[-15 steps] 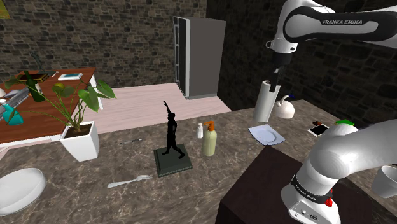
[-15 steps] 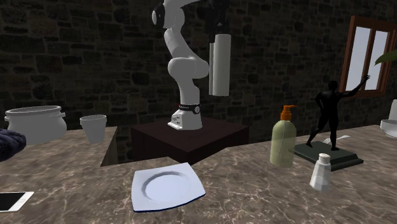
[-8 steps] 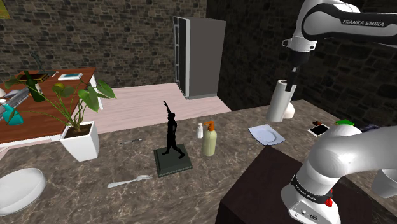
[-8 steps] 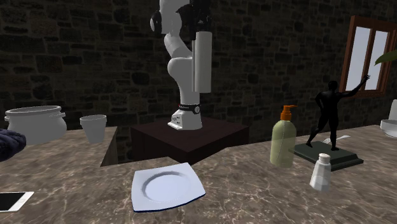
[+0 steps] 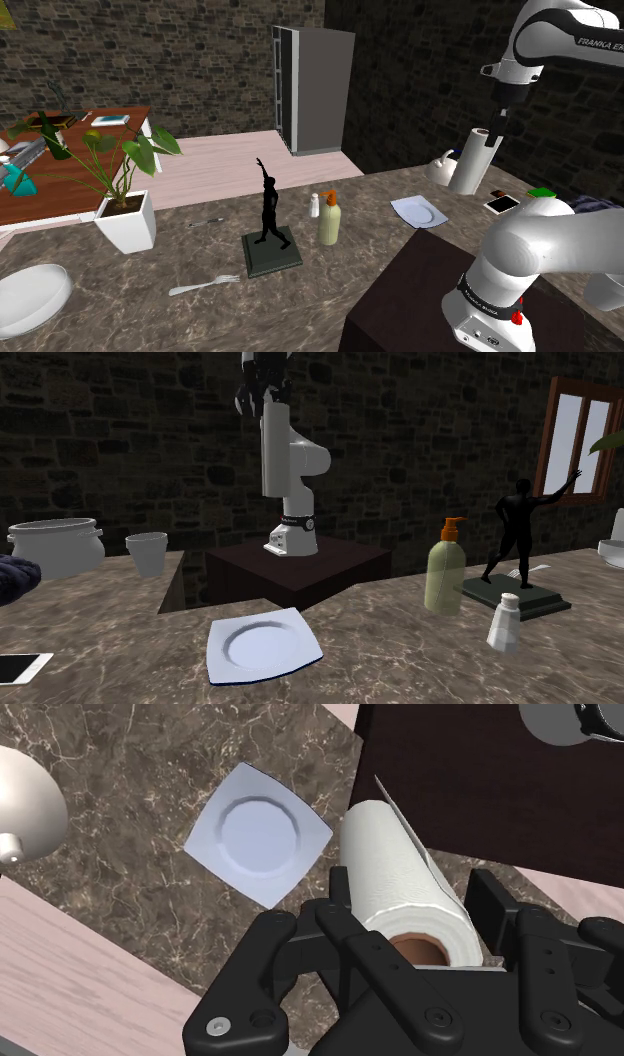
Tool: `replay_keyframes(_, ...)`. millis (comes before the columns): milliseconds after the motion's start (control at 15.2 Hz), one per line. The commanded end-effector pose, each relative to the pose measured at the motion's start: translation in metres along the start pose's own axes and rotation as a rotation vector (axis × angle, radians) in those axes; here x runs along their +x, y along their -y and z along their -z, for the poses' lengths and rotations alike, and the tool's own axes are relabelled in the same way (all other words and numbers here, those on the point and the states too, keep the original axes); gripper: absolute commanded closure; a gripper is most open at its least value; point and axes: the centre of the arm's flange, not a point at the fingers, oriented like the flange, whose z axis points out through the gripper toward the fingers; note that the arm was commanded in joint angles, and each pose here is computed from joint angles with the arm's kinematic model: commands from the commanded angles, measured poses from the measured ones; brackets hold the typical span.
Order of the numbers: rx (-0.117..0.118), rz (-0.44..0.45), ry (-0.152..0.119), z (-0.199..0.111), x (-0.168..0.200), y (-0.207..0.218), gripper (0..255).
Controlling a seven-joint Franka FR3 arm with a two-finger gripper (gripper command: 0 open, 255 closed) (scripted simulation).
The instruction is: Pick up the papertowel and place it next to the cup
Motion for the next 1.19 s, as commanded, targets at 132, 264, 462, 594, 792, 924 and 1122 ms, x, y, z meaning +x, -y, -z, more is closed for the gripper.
replay_keyframes(132,0.0,0.001,0.001,-0.005,-0.048,-0.025,255)
replay_keyframes(264,0.0,0.001,0.001,-0.007,-0.072,-0.037,255)
replay_keyframes(462,0.0,0.001,0.001,-0.009,-0.107,-0.054,255)
replay_keyframes(594,0.0,0.001,0.001,-0.011,-0.131,-0.066,255)
replay_keyframes(792,0.0,0.001,0.001,-0.014,-0.166,-0.084,255)
replay_keyframes(924,0.0,0.001,0.001,-0.015,-0.19,-0.095,255)
replay_keyframes(1122,0.0,0.001,0.001,-0.018,-0.225,-0.113,255)
